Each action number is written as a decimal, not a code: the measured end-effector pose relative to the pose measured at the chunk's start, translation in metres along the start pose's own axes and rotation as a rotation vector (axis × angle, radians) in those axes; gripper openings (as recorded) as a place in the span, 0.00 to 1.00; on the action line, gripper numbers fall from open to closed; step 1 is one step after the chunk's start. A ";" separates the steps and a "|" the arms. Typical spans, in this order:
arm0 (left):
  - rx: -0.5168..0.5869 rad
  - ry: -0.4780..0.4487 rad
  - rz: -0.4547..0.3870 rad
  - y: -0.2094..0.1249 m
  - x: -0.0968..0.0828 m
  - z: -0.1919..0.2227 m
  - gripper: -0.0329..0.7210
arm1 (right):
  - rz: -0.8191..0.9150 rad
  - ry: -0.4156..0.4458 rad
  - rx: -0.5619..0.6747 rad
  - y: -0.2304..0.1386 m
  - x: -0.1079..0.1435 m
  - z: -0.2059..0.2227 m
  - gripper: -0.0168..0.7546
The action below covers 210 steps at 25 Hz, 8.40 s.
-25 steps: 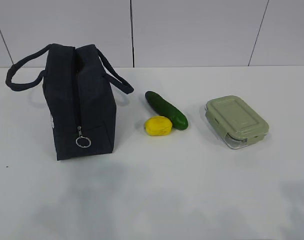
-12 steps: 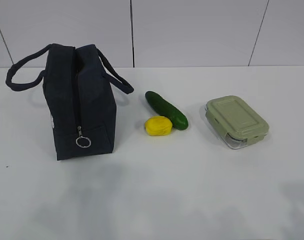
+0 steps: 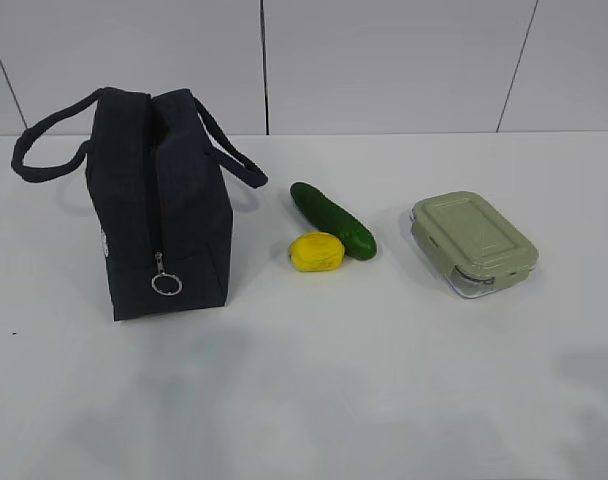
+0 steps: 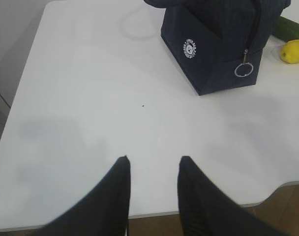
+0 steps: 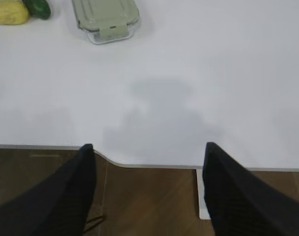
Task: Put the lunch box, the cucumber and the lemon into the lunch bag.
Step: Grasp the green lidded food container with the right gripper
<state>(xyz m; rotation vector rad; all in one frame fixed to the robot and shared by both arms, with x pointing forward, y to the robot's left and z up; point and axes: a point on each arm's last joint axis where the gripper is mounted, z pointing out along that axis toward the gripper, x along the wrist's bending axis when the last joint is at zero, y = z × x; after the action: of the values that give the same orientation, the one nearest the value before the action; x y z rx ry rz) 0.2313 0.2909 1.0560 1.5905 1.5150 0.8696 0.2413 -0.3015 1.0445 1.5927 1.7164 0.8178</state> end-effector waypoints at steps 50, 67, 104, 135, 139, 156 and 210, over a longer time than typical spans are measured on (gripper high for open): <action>-0.001 -0.007 -0.004 0.000 -0.001 0.000 0.36 | -0.166 0.239 0.563 0.253 0.013 0.304 0.52; -0.001 -0.007 -0.004 0.000 -0.001 0.000 0.36 | 0.129 0.527 0.558 0.230 -0.067 0.368 0.52; -0.001 -0.007 -0.005 0.000 -0.001 0.000 0.36 | 0.182 0.638 0.601 0.195 -0.062 0.414 0.69; -0.002 -0.021 -0.012 0.000 -0.002 0.000 0.36 | 0.108 0.792 0.512 0.166 -0.055 0.455 0.70; -0.002 -0.023 -0.013 0.000 -0.002 0.000 0.36 | 0.116 0.796 0.510 0.165 -0.054 0.456 0.70; -0.002 -0.023 -0.013 0.000 -0.002 0.000 0.36 | 0.090 0.709 0.592 0.172 -0.061 0.443 0.49; -0.002 -0.023 -0.013 0.000 -0.002 0.000 0.36 | 0.377 0.525 0.853 0.168 -0.019 0.419 0.58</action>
<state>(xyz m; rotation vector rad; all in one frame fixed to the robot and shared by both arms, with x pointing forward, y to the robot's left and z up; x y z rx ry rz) 0.2313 0.2887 1.0562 1.5819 1.5068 0.8430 0.6780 -0.3034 0.9311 2.4860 2.3708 0.7605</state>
